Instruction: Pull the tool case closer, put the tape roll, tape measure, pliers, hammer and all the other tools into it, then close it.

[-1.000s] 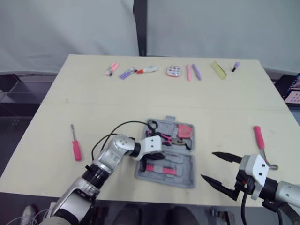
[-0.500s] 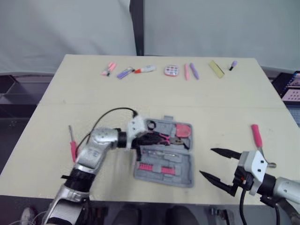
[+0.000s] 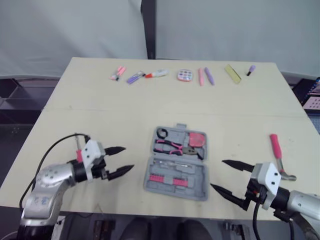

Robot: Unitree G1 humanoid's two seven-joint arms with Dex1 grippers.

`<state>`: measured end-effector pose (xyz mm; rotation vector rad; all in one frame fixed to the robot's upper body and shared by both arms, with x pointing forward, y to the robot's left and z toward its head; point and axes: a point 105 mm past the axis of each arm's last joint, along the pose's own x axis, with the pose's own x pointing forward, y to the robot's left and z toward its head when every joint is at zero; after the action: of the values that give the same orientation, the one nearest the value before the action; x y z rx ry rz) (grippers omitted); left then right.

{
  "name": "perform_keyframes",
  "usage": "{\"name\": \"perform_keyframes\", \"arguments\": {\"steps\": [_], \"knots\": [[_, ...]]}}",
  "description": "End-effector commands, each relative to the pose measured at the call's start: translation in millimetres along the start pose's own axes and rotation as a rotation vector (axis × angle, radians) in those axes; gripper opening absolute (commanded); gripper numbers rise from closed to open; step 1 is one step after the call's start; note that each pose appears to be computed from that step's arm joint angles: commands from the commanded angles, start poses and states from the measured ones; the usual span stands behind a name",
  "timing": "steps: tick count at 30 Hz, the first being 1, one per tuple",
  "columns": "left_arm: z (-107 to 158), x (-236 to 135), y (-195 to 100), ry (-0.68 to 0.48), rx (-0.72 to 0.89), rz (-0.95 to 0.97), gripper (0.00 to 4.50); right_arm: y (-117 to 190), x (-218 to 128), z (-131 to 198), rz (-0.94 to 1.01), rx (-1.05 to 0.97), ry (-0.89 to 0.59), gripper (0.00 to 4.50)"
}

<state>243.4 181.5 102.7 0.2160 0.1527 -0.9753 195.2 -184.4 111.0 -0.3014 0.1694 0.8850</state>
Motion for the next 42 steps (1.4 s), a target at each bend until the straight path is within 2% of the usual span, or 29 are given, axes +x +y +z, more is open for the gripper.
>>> {"name": "perform_keyframes", "arguments": {"steps": [1, 8, 26, 42], "knots": [[-4, -13, -14, -0.03, 0.008, 0.04, 4.48, 6, 0, -2, 0.01, -0.001, -0.015, 4.5], [-25, -28, -25, 0.004, -0.012, 0.12, 4.48, 12, -3, -11, 0.004, 0.025, 0.002, 4.5], [-23, -22, -33, -0.018, -0.031, 0.124, 4.48, 15, -6, -16, -0.001, 0.04, 0.013, 4.5], [15, 6, -44, -0.109, 0.042, -0.1, 4.48, 11, -12, -4, -0.08, 0.056, 0.015, 4.5]]}}
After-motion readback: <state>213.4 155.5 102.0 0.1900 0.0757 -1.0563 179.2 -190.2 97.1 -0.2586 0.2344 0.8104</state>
